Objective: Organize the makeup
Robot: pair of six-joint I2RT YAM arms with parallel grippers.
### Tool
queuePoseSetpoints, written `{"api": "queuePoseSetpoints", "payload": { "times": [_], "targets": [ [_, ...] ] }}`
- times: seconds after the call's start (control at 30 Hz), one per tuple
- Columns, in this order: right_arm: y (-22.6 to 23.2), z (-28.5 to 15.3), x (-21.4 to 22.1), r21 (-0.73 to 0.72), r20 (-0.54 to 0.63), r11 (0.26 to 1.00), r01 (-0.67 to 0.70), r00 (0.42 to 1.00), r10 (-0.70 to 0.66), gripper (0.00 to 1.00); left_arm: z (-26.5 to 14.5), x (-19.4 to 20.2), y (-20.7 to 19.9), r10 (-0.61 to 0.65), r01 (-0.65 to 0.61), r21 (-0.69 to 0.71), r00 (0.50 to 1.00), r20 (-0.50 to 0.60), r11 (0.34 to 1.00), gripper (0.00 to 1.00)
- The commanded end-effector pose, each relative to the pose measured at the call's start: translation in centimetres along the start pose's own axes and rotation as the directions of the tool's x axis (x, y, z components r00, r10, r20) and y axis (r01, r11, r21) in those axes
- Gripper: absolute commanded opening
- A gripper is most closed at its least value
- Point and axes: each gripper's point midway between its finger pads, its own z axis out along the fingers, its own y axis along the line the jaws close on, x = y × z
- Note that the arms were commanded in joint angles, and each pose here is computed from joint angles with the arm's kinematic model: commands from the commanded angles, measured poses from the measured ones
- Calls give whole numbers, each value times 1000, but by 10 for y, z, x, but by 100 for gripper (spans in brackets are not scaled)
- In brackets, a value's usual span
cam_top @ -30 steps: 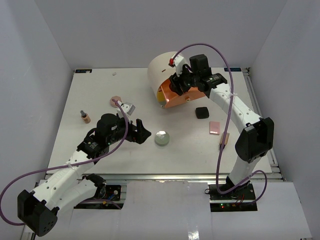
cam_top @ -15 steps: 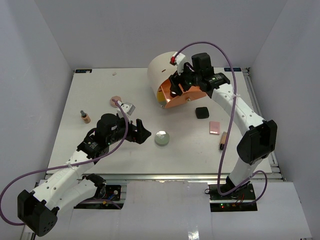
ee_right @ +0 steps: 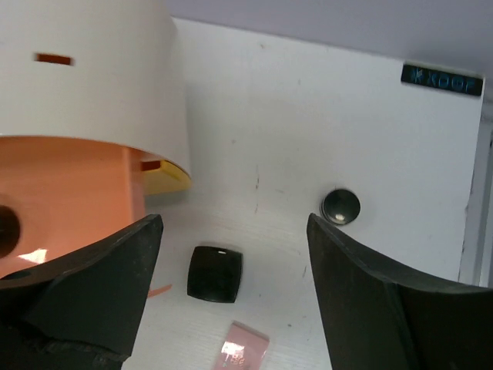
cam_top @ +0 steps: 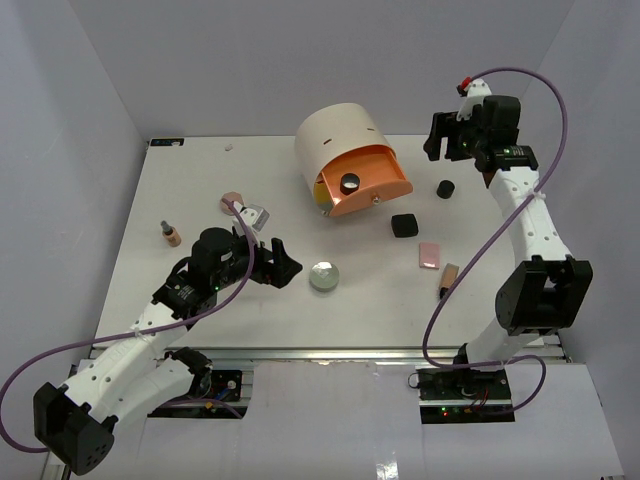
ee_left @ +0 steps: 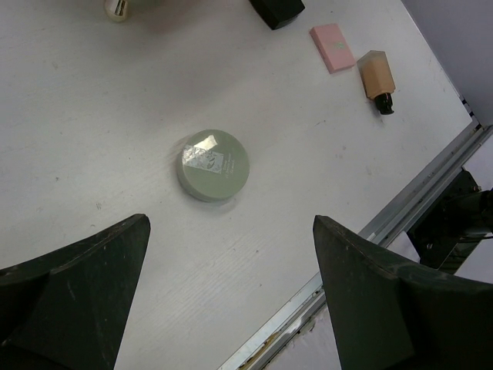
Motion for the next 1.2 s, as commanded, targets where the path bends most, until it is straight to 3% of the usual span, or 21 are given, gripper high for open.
{"api": "queuePoseSetpoints", "payload": {
  "times": [0.0, 0.13, 0.4, 0.8, 1.17],
  "targets": [
    [-57, 23, 51, 308, -66, 935, -179, 976, 208, 87, -3, -7, -6, 13, -14, 29, 999, 31, 999, 98],
    [-90, 47, 81, 440, -110, 877, -194, 957, 267, 92, -3, -7, -5, 14, -15, 26, 999, 31, 1000, 98],
    [-126, 96, 142, 495, -219, 846, -197, 914, 341, 92, -2, -6, -4, 17, -17, 18, 999, 29, 1000, 98],
    [-142, 139, 173, 470, -270, 861, -195, 897, 351, 86, -1, -6, -4, 20, -20, 19, 1000, 23, 1000, 98],
    [-135, 145, 196, 430, -309, 871, -240, 867, 391, 75, -1, -6, -3, 23, -23, 18, 999, 23, 1000, 98]
  ]
}}
